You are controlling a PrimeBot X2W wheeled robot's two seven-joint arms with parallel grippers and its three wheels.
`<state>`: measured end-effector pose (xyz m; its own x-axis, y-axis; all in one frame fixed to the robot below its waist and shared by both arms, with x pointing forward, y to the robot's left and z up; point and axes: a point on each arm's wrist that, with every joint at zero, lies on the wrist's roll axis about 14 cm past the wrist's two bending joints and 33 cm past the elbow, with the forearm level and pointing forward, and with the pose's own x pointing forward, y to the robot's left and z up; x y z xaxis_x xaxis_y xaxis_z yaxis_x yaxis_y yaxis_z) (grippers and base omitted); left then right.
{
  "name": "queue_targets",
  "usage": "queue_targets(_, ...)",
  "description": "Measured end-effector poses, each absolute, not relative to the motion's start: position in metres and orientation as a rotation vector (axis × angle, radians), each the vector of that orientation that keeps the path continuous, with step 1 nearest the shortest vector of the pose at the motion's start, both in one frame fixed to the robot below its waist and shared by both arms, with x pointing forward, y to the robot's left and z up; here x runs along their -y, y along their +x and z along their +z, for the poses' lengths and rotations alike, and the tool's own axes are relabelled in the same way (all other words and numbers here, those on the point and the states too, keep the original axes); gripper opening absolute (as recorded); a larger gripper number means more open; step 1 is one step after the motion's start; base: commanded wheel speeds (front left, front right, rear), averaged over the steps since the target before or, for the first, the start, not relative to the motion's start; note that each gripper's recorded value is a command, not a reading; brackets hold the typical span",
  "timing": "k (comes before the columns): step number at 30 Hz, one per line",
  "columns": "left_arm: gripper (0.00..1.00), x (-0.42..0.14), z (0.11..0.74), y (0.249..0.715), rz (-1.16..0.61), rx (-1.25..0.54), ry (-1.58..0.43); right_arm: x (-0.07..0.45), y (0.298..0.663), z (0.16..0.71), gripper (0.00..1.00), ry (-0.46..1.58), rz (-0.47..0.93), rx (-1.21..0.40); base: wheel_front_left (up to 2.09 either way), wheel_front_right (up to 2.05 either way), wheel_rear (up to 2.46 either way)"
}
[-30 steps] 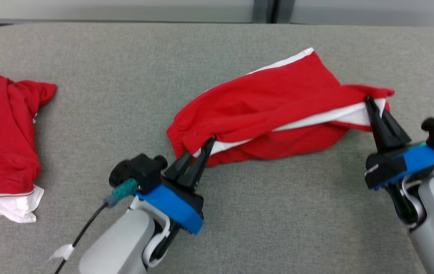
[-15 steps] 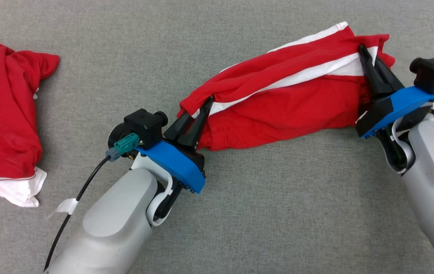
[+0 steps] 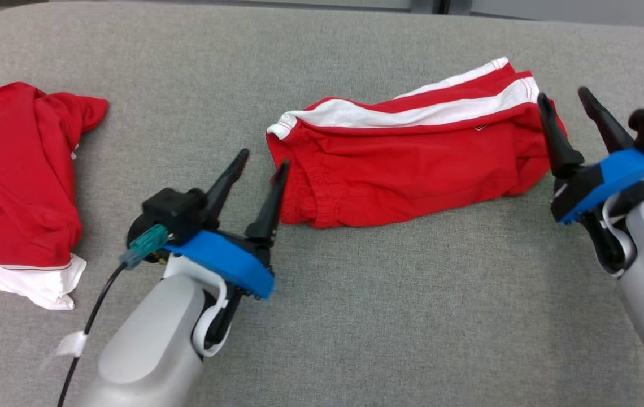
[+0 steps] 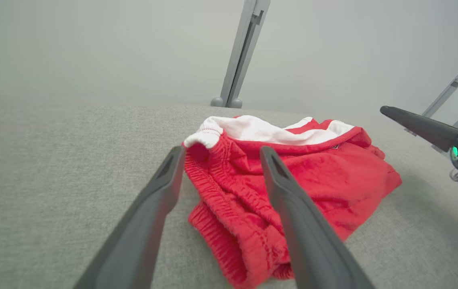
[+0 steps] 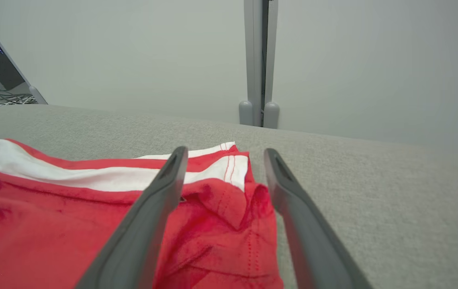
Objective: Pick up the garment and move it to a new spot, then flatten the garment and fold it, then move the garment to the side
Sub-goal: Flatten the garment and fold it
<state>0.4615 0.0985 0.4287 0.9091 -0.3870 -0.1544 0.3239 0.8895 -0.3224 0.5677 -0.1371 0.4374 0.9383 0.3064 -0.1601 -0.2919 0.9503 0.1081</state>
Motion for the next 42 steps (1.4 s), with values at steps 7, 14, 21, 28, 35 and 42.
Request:
queue_targets(7,1.0,-0.156,0.461,0.455,-0.189,-0.079,-0.224,0.162,0.548,0.422,1.0,0.041,0.27,-0.232,0.0,0.0,0.0)
queue_targets(14,1.0,-0.202,0.486,0.442,-0.014,0.033,-0.143,0.168,0.541,0.4,1.0,0.01,0.257,-0.308,0.0,0.0,0.0)
queue_targets(21,1.0,-0.227,0.486,0.423,0.092,0.042,-0.092,0.159,0.549,0.386,1.0,-0.017,0.269,-0.378,0.0,0.0,0.0)
queue_targets(28,1.0,-0.24,0.481,0.412,0.136,0.023,-0.049,0.151,0.556,0.366,1.0,-0.024,0.268,-0.476,0.0,0.0,0.0)
queue_targets(35,1.0,-0.245,0.48,0.406,0.157,0.015,-0.052,0.137,0.555,0.357,0.0,0.022,0.269,-0.558,0.0,0.0,0.0)
queue_targets(42,1.0,-0.236,0.479,0.403,0.139,0.011,-0.074,0.131,0.539,0.365,0.0,0.087,0.274,-0.554,0.0,0.0,0.0)
